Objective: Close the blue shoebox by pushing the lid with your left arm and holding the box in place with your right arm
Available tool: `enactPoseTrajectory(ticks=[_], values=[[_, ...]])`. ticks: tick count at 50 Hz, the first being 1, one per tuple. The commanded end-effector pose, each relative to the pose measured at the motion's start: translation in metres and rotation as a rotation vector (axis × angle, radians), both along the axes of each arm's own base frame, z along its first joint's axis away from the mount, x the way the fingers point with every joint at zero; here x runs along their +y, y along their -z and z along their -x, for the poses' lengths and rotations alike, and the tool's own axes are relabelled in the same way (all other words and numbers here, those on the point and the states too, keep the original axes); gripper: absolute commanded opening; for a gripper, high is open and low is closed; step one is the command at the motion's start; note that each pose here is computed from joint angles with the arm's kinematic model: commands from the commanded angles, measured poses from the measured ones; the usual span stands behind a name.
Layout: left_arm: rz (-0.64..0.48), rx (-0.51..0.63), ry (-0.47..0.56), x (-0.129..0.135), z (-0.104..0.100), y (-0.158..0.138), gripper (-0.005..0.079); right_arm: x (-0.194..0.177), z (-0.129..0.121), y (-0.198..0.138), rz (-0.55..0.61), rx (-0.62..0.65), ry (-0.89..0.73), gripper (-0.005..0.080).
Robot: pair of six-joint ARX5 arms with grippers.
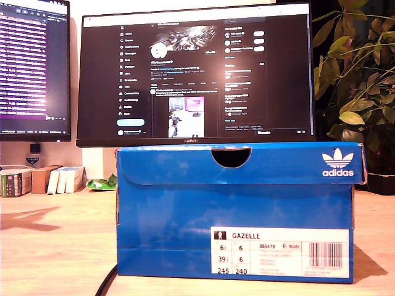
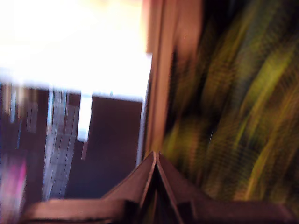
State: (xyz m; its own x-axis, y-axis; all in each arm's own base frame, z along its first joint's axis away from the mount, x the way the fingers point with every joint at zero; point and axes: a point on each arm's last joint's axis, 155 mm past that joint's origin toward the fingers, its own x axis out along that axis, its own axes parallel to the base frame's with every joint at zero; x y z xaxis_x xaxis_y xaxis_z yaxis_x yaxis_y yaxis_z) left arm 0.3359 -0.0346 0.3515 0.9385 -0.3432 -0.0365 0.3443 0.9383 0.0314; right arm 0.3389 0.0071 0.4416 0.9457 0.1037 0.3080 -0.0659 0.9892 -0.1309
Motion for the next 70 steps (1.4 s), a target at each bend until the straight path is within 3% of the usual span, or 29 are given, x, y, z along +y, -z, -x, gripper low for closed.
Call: enactPoseTrajectory(ticks=[1,12,17,26,34,43,54,70], values=[[-0.014,-0.042,0.002,-0.001,0.004,-0.013,-0.0018,-0.003,-0.002,0.001,-0.007,0.008,0.007,-0.0012],[-0.032,-0.116,-0.046,0.010,0.010,-0.033,-0.0019,-0.009,-0.001,0.001,-0.007,0.007,0.046,-0.0012],[-0.051,-0.153,-0.024,0.002,0.017,-0.042,-0.0019,-0.010,0.004,-0.002,-0.009,0.003,0.054,-0.0012],[-0.042,-0.122,-0.057,0.005,0.022,-0.037,-0.0019,-0.009,0.020,-0.011,0.006,-0.020,0.064,-0.0012],[-0.048,-0.168,-0.058,0.000,0.037,-0.050,-0.0019,-0.012,0.039,-0.015,-0.003,-0.021,0.086,-0.0012],[-0.043,-0.126,-0.092,0.004,0.052,-0.043,-0.0019,-0.010,0.051,-0.015,-0.033,-0.010,0.069,-0.0012],[-0.042,-0.158,-0.049,-0.011,0.071,-0.051,-0.0019,-0.005,0.066,-0.007,-0.053,0.018,0.051,-0.0012],[-0.036,-0.128,-0.019,-0.023,0.100,-0.040,-0.0019,0.003,0.099,0.017,-0.052,0.002,0.022,-0.0012]])
